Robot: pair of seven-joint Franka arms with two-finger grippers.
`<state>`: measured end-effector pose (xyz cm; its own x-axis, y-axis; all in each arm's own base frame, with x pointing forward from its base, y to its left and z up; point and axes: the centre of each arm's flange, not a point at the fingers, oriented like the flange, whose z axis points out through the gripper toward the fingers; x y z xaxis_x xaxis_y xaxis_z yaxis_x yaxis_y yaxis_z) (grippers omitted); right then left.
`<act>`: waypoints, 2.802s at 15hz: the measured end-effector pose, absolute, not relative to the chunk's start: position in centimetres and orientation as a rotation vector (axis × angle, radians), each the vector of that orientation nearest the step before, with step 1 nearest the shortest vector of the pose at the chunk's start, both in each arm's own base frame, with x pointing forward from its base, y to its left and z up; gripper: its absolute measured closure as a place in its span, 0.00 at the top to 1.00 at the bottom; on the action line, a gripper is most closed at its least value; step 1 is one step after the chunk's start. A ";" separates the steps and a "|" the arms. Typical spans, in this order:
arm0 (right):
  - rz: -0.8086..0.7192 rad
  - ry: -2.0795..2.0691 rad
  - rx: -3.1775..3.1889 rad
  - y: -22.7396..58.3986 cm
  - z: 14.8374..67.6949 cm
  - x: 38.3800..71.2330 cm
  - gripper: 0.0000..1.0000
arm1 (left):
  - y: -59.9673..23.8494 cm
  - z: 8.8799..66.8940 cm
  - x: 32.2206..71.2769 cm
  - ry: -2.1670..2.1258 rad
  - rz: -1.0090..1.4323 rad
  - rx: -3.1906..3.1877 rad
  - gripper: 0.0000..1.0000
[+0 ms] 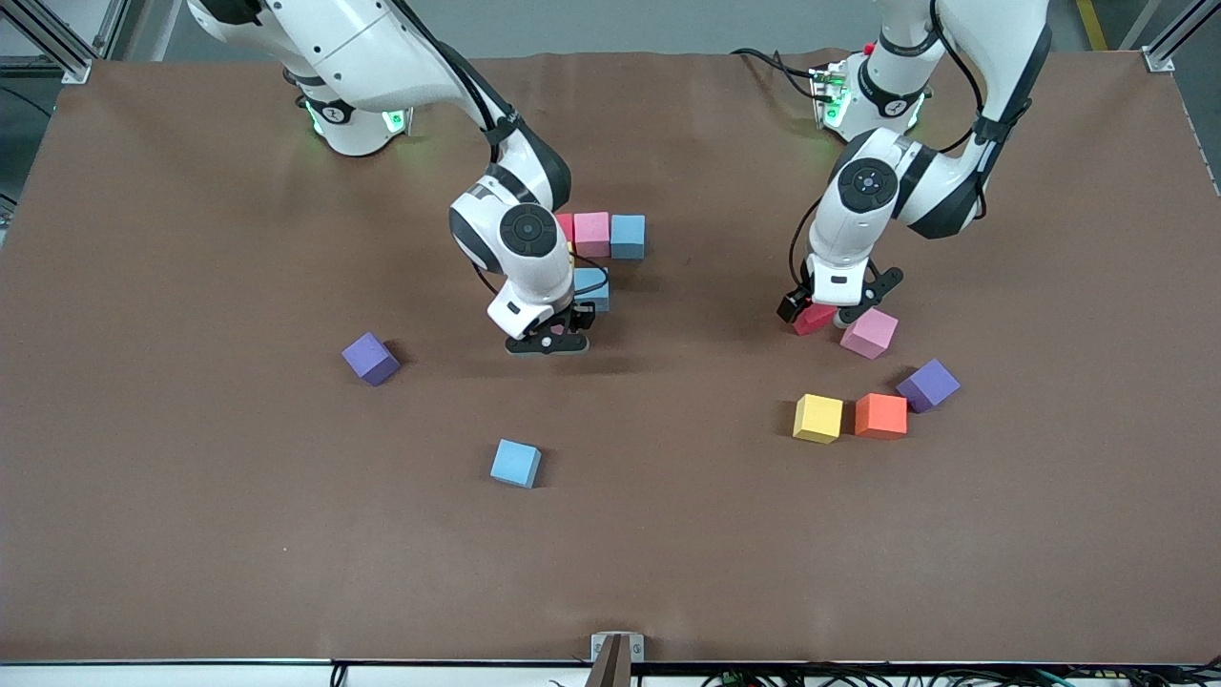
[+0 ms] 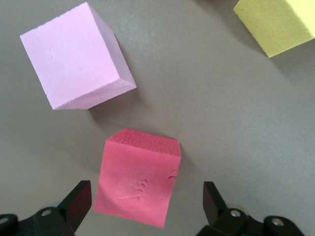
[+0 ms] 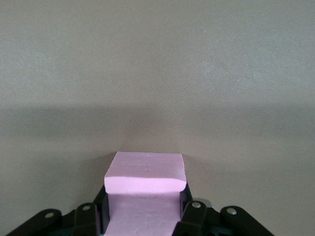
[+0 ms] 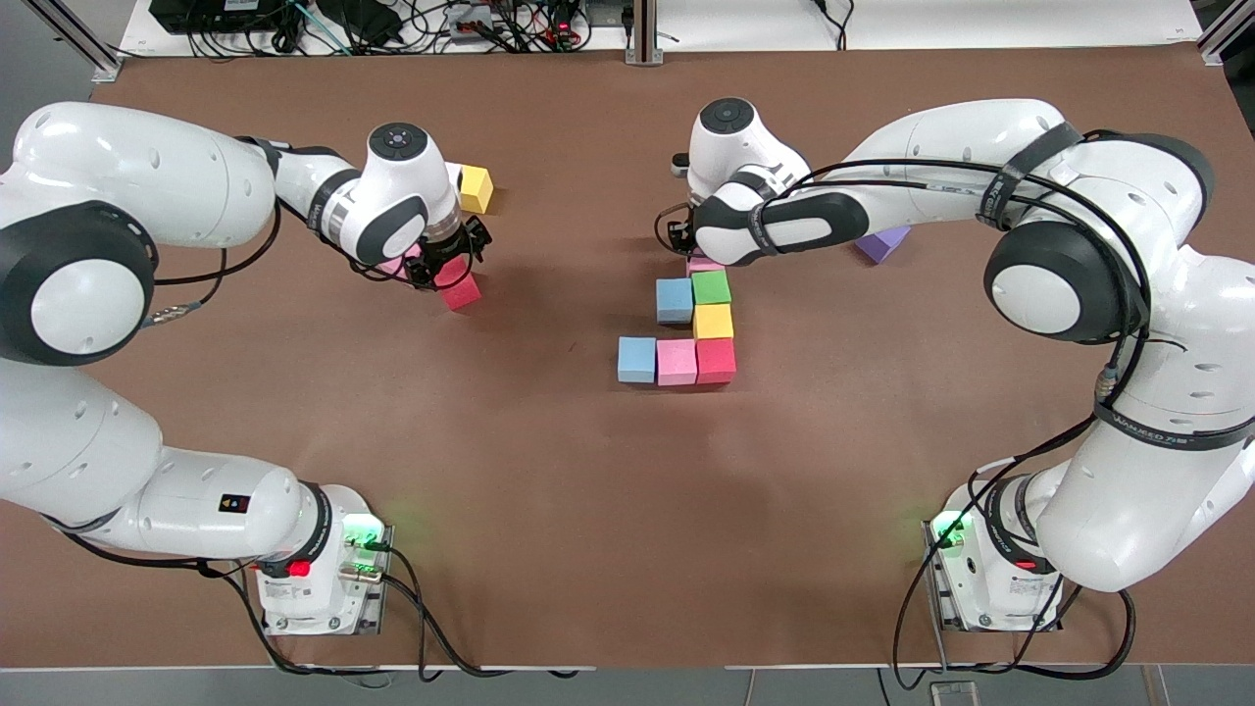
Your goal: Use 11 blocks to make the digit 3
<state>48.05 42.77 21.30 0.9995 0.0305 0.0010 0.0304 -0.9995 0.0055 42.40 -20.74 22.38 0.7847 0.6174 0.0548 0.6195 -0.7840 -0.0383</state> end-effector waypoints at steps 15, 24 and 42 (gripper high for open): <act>-0.007 0.081 3.129 43.3 21.3 47.5 0.56 | -19.6 19.4 42.2 -0.853 -0.060 -3.007 0.80; -0.014 0.088 3.126 43.4 21.1 47.3 0.71 | -28.5 21.5 43.6 -1.529 -0.112 -2.844 0.59; 0.021 -0.291 3.077 30.6 29.1 56.9 1.00 | -45.9 19.5 40.5 -2.320 0.026 -2.184 0.59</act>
<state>56.92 30.60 29.06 0.9822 -0.1869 0.0185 -0.1876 -0.9810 0.0494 40.50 -45.93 19.52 -0.0599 0.9973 -0.0435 0.9980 0.0608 0.0182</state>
